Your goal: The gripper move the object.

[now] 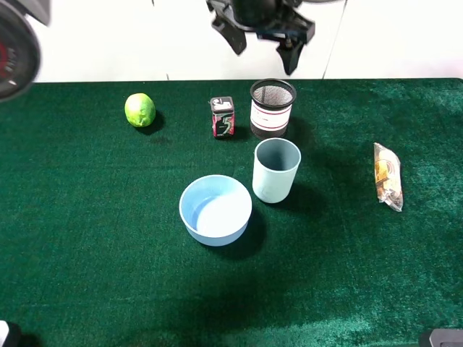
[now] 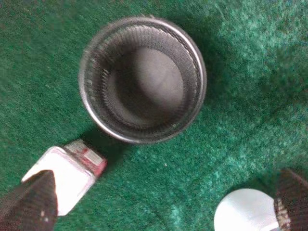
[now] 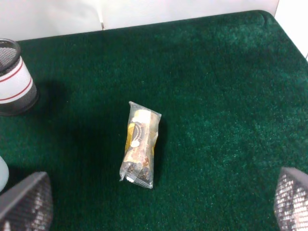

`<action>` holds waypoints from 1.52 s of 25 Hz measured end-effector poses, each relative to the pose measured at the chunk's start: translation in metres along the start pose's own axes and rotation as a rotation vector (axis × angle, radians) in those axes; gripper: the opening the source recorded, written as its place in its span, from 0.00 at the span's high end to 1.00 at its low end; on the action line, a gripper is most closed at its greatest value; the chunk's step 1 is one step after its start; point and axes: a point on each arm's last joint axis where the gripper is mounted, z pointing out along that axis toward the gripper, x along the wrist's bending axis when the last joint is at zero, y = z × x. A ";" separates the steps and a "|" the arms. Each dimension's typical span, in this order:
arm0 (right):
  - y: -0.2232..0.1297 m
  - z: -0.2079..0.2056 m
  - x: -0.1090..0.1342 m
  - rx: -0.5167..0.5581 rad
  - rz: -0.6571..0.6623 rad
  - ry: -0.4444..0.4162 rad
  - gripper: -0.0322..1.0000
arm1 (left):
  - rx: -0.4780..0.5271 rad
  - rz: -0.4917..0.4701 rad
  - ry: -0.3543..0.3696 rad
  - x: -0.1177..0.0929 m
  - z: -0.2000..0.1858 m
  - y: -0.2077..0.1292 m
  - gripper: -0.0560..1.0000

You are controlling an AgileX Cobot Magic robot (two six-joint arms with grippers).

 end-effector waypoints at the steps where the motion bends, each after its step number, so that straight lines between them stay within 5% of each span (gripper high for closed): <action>1: 0.000 0.000 0.000 0.000 0.000 0.000 0.30 | -0.010 0.004 0.002 0.001 -0.005 0.001 0.07; 12: 0.000 0.000 0.000 0.000 0.000 0.000 0.30 | -0.038 0.007 0.001 0.002 -0.058 -0.015 0.04; 24: 0.000 0.000 0.000 0.000 0.001 0.000 0.30 | 0.037 0.020 0.057 0.009 -0.120 -0.089 0.04; 38: 0.000 0.000 0.000 0.000 0.001 0.000 0.30 | -0.009 0.043 0.143 0.018 -0.189 -0.183 0.04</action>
